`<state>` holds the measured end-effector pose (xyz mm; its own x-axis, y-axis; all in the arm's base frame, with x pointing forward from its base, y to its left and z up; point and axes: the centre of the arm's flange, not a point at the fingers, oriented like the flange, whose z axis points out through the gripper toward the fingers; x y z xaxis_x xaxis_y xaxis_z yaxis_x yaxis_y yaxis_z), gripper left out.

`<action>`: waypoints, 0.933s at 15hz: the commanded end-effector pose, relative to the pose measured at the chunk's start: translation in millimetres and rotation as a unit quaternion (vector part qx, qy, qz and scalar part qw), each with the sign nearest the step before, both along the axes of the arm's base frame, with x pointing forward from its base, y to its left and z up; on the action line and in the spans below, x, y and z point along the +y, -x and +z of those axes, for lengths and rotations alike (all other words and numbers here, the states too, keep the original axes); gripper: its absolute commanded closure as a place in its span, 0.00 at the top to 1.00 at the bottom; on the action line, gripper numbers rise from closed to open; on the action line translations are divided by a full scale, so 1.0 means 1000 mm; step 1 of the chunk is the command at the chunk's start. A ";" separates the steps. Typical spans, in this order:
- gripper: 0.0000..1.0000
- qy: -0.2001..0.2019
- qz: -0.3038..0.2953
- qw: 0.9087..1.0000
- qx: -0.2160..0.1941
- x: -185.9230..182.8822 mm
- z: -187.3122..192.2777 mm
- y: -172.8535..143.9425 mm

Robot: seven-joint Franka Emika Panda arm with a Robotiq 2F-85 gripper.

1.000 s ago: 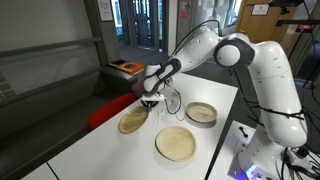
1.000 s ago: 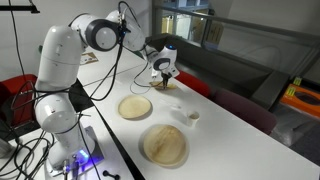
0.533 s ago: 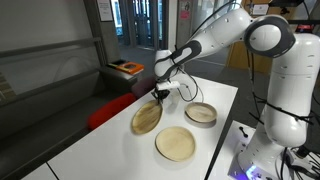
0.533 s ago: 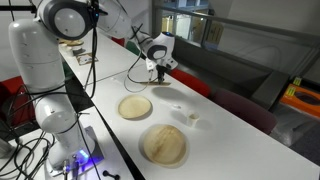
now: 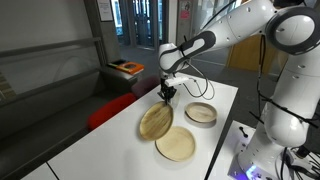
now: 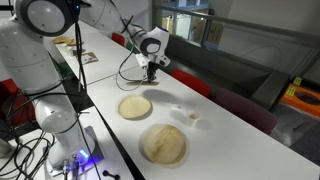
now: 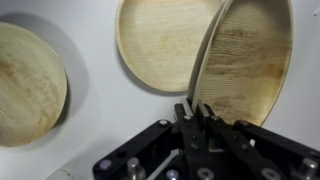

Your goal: Stack the two plates on the left together.

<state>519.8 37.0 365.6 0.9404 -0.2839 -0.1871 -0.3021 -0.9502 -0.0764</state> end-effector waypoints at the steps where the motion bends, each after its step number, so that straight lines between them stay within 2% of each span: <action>1: 0.02 0.010 0.050 0.999 0.011 -0.004 0.014 0.041; 8: 0.02 0.007 0.112 0.992 0.059 -0.003 0.012 0.063; 11: 0.02 0.022 0.111 0.991 0.077 -0.005 0.011 0.067; 14: 0.02 0.037 0.102 0.991 0.073 -0.006 0.010 0.067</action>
<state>466.7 35.1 363.9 0.9418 -0.0946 -0.3225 -0.1015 -0.9948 -0.0046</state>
